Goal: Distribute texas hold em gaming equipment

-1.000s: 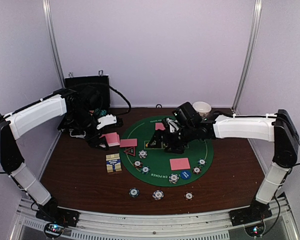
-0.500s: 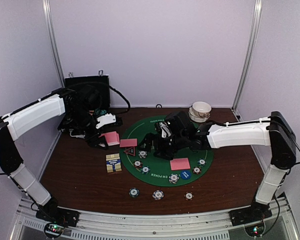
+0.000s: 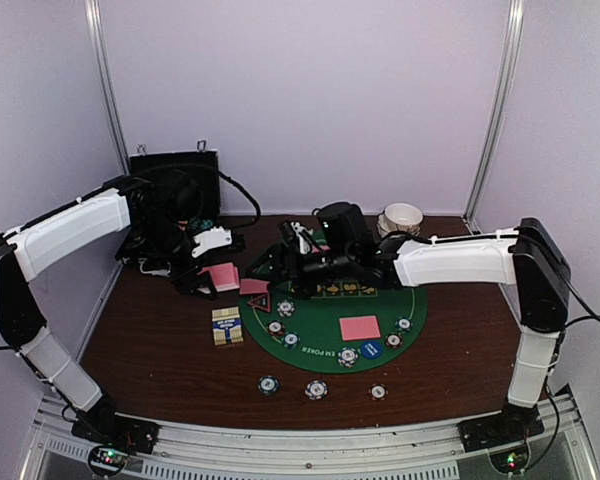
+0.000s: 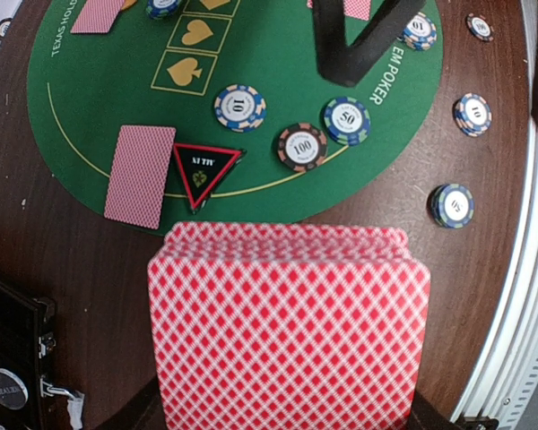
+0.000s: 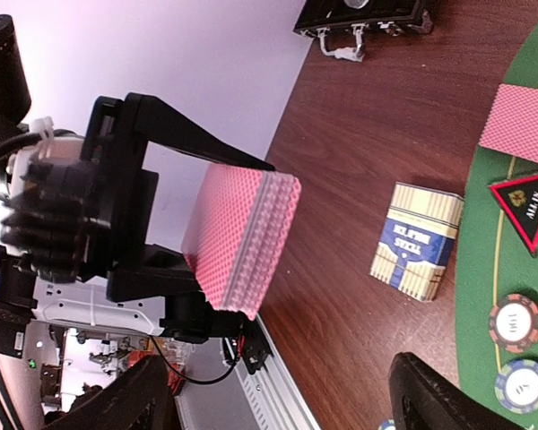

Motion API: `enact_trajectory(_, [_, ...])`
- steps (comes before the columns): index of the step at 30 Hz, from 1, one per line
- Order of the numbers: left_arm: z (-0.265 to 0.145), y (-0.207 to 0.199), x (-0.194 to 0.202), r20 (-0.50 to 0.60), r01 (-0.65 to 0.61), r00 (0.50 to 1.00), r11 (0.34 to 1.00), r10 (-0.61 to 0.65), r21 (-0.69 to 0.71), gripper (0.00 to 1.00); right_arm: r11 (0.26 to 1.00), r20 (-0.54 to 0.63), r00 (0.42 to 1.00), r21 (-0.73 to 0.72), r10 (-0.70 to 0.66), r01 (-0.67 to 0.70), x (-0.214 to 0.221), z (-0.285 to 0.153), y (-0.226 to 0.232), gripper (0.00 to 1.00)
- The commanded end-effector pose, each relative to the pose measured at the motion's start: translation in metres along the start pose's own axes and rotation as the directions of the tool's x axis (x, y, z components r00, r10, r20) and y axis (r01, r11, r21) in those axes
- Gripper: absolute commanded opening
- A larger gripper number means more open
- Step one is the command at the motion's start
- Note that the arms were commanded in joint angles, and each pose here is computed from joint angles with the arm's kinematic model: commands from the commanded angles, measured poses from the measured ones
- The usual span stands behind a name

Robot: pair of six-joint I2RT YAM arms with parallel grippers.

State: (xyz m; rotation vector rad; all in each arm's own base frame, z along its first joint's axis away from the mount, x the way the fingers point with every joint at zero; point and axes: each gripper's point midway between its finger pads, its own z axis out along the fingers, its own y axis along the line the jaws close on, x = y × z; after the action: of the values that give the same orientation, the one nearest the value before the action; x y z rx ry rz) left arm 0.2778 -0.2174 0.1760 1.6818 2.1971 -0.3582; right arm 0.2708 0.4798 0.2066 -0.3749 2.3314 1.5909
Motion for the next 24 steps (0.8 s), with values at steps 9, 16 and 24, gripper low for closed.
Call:
enact_trajectory(9, [-0.017,0.000,-0.014,0.065,-0.026,0.998,1.000,0.027,-0.015,0.00,0.980,-0.033,0.999,-0.196,0.037,-0.043,-0.019,0.032,0.021,0.85])
enact_trajectory(16, [-0.018,-0.001,-0.014,0.070,-0.029,0.997,1.000,0.030,-0.012,0.00,0.972,-0.050,0.996,-0.218,0.079,-0.088,-0.023,0.048,0.016,0.84])
enact_trajectory(24, [-0.017,-0.002,-0.013,0.066,-0.031,0.997,0.999,0.031,-0.009,0.00,0.962,-0.066,0.993,-0.249,0.101,-0.114,-0.033,0.065,0.018,0.82])
